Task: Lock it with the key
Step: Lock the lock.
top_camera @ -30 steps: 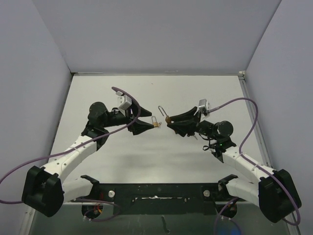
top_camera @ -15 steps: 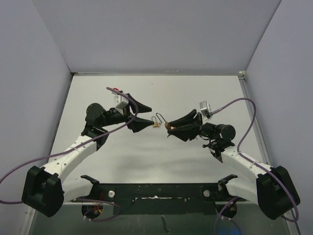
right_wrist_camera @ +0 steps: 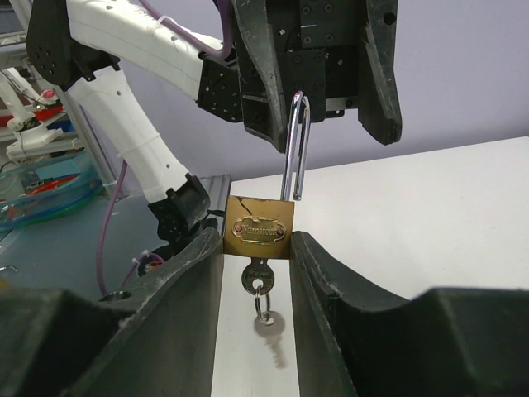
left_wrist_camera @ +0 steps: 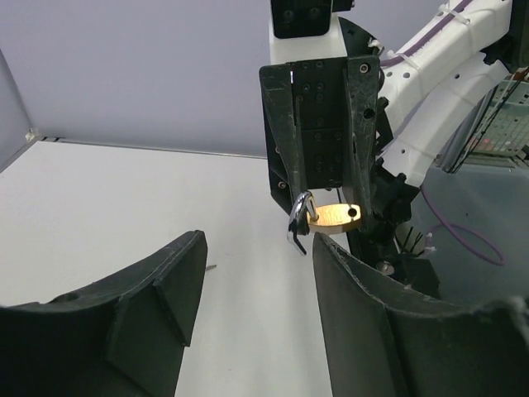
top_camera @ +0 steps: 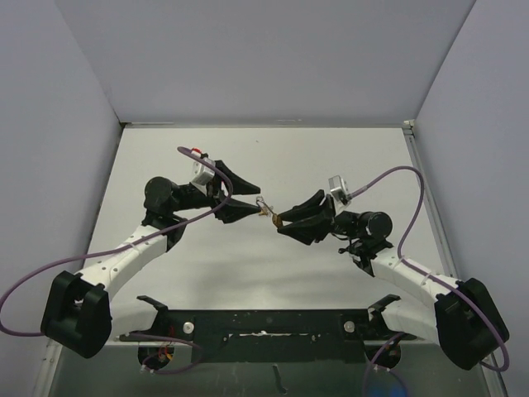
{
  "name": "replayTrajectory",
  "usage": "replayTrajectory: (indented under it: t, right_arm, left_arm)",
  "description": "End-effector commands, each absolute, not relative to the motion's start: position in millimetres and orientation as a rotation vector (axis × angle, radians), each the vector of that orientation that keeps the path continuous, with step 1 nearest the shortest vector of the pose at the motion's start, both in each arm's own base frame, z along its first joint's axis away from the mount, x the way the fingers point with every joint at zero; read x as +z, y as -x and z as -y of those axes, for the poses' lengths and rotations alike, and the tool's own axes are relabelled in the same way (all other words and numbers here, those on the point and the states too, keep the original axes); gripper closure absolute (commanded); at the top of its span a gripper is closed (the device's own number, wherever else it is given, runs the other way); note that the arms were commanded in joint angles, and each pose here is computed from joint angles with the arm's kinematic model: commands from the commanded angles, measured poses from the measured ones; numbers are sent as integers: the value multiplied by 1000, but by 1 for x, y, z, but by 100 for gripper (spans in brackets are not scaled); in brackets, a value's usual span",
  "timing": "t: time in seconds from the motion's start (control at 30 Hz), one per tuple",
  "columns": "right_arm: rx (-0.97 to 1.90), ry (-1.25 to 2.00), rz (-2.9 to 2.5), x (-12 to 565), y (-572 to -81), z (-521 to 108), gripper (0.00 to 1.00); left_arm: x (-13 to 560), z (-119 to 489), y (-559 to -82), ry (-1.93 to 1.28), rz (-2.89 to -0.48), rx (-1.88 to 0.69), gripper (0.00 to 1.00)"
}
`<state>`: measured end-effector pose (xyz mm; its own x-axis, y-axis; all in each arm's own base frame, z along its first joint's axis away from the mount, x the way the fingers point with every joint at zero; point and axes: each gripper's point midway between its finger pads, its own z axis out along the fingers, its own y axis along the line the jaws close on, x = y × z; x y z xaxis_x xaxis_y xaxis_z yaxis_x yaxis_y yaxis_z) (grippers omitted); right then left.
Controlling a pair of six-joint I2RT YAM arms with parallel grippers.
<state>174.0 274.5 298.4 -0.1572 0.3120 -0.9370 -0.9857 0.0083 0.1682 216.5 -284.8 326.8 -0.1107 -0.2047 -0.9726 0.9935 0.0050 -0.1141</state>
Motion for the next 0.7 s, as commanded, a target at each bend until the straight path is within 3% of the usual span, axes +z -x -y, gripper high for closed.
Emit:
replayTrajectory:
  t: [0.0,0.13,0.43,0.53,0.67]
  right_arm:
    - [1388,885,-1024,313,-173,-279,100]
    - [1374,877,-1032,311,-174,-280,100]
    - [1329,849,-1033,313,-180,-279,100]
    - [1310,831,-1027,315,-182,-278,100]
    - [1281,805,-1024,316,-186,-276,100]
  left_arm:
    - [350,285,-209,-1018,-1041,-1356,55]
    - [349,286,-206,-1022,-1045,-1366,73]
    - [344,288,-198,-1046,-1056,-1382,75]
    - [342,288,-197,-1052,-1065,-1384,80]
    - [341,289,-194,-1057,-1069,-1388,95]
